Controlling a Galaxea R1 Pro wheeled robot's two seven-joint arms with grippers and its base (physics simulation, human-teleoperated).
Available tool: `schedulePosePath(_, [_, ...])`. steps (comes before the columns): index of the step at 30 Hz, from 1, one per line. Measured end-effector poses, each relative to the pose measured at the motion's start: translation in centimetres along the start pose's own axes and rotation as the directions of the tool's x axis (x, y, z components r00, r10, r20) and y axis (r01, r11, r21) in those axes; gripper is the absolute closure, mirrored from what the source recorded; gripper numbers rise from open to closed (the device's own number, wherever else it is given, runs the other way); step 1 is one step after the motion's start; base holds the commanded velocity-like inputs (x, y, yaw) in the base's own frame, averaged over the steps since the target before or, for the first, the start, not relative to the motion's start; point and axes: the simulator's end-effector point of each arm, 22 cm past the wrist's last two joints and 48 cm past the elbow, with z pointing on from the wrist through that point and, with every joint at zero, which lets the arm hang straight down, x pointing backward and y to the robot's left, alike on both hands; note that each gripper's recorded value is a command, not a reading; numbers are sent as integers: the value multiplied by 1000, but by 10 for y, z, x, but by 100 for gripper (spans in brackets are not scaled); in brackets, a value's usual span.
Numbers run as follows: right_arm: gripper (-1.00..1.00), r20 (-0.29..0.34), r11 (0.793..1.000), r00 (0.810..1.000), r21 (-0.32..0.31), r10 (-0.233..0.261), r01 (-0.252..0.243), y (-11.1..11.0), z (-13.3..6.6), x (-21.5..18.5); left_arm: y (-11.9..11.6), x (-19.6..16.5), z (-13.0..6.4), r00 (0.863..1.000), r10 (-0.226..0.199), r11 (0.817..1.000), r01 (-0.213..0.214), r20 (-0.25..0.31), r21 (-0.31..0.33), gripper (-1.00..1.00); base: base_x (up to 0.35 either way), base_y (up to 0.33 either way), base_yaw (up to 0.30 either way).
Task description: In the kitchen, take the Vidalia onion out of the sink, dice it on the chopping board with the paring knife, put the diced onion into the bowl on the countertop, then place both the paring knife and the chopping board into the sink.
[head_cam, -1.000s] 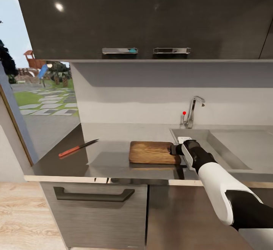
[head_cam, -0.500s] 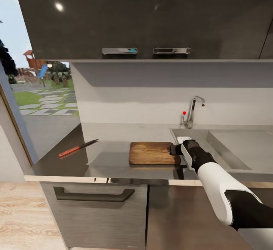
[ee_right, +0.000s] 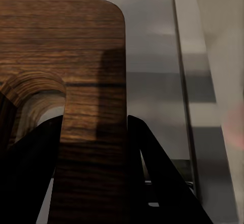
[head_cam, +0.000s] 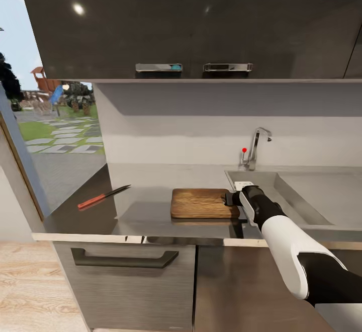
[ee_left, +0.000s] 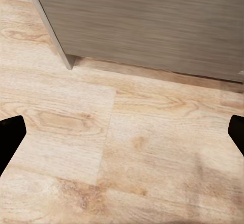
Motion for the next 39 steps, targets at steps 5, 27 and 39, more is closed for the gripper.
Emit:
schedulePosePath(5, [100, 0, 1000, 1000, -1, -1, 1, 1, 0, 0, 0, 0, 0, 1000, 0, 1000, 0, 0, 0, -100, 0, 0, 0])
schedulePosePath(27, [100, -1, 1000, 1000, -13, 13, -13, 16, 0, 0, 0, 0, 0, 1000, 0, 1000, 0, 0, 0, -100, 0, 0, 0])
schedulePosePath(39, [100, -1, 1000, 1000, -4, 20, -20, 14, 0, 0, 0, 0, 0, 1000, 0, 1000, 0, 0, 0, -100, 0, 0, 0])
